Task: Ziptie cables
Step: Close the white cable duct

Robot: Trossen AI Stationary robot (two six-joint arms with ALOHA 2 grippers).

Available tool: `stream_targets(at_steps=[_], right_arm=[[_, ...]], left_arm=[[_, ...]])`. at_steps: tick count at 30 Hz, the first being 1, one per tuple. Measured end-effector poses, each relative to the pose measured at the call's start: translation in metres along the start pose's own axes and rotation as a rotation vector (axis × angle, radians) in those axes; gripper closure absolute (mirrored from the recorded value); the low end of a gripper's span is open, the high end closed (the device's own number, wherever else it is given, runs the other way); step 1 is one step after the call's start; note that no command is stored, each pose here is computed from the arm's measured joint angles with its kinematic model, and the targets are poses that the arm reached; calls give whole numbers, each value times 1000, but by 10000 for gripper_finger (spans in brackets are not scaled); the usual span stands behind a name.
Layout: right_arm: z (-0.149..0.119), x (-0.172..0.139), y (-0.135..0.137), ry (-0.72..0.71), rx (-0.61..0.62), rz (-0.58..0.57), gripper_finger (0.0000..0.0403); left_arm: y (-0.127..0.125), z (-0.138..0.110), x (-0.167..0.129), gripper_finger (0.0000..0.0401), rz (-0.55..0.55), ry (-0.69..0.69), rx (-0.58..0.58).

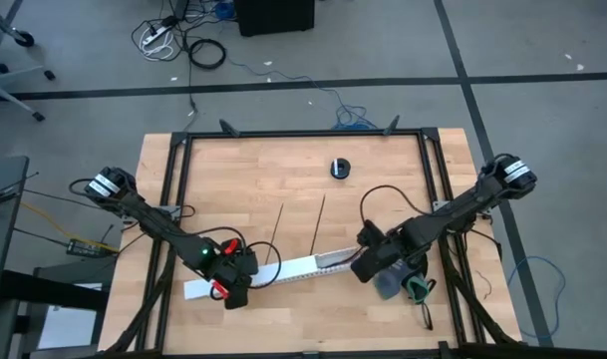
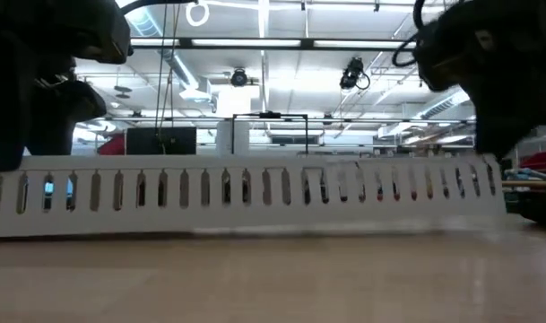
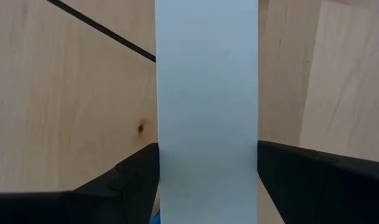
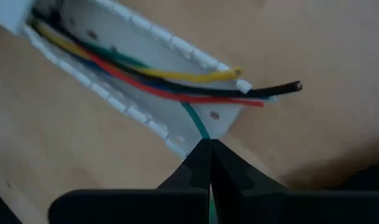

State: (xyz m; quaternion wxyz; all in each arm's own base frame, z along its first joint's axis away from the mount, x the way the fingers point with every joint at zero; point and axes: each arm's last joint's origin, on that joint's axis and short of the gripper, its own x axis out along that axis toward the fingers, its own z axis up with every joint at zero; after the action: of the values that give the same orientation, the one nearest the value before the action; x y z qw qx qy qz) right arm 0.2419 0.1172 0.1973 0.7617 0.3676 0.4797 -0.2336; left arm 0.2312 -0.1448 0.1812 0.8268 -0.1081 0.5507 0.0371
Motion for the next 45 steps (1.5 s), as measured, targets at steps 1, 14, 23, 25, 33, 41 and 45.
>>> stream_targets(at_steps=[1,14,23,25,33,41,45], right_arm=[[-2,5,0,27,-5,-12,403],[-9,-3,-16,107,-81,-150,403],[38,-15,3,-132,-136,149,402],[48,3,6,-118,-122,165,402],[60,46,28,-108,-105,354,402],[58,52,28,-152,-90,310,403],[62,53,26,-196,-72,284,403]], left_arm=[[0,0,0,160,-1,0,0],[1,0,0,160,7,-1,-12],[1,0,1,160,2,0,86],[0,0,1,160,-2,-5,100],[0,3,1,160,-20,-11,30],[0,3,1,160,-21,-13,30],[0,3,1,160,-21,-11,33]])
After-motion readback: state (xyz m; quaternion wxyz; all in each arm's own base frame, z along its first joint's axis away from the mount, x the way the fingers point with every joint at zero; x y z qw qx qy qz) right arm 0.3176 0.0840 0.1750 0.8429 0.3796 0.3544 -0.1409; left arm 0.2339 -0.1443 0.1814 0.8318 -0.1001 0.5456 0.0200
